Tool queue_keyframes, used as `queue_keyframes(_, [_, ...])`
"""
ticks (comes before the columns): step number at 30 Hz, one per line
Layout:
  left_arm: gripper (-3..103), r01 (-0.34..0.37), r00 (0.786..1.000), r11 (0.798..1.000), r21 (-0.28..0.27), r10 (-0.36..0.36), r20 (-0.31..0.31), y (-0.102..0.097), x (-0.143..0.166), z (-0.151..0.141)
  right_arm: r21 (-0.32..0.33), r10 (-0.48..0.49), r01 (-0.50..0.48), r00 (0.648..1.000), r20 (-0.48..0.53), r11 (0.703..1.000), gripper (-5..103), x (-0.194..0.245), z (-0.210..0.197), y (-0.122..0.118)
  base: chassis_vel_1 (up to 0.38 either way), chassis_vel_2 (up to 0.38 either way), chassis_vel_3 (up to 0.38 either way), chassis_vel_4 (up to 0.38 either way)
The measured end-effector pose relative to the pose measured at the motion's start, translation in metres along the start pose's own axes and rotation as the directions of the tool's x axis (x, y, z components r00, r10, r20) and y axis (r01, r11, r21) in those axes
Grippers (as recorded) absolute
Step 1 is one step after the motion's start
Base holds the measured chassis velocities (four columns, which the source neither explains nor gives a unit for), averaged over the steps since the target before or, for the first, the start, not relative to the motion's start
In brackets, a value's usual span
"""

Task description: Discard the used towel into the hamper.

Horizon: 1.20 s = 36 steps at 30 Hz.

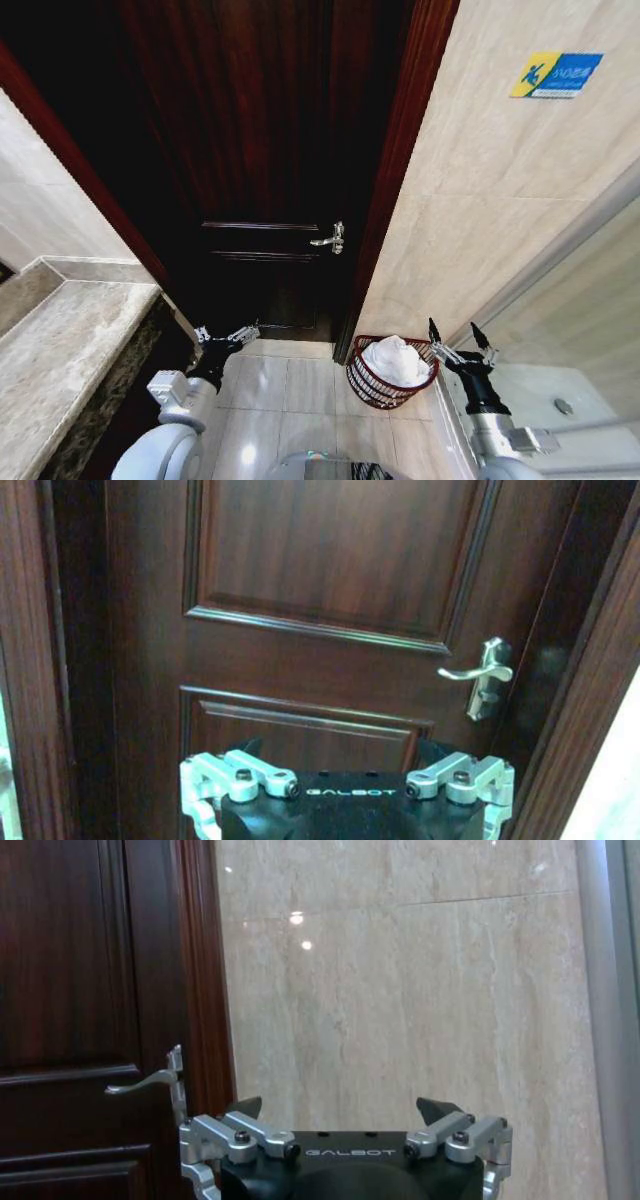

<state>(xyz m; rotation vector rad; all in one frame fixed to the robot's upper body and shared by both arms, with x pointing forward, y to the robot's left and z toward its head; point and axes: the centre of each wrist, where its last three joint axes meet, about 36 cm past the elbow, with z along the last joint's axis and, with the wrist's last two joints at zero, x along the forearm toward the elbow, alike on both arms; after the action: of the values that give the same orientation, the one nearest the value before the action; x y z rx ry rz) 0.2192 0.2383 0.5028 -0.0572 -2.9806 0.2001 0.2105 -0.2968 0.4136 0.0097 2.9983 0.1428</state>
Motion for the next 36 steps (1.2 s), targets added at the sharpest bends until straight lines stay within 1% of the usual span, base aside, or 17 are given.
queue_keyframes(6, [100, 0.0, 1.0, 1.0, 0.0, 0.0, 0.0, 0.0, 0.0, 0.0, 0.0, 0.0, 0.0, 1.0, 0.0, 1.0, 100, 0.0, 0.0, -0.0001, 0.04, 0.029, -0.035, -0.042])
queue_keyframes(15, [100, 0.0, 1.0, 1.0, 0.0, 0.0, 0.0, 0.0001, 0.0, 0.0, 0.0, 0.0, 0.0, 1.0, 0.0, 1.0, 100, 0.0, 0.0, 0.0, 0.129, 0.104, -0.104, -0.111])
queue_keyframes(36, [100, 0.0, 1.0, 1.0, 0.0, 0.0, 0.0, 0.0, 0.0, 0.0, 0.0, 0.0, 0.0, 1.0, 0.0, 1.0, 100, 0.0, 0.0, 0.0, 0.002, 0.003, -0.005, -0.002])
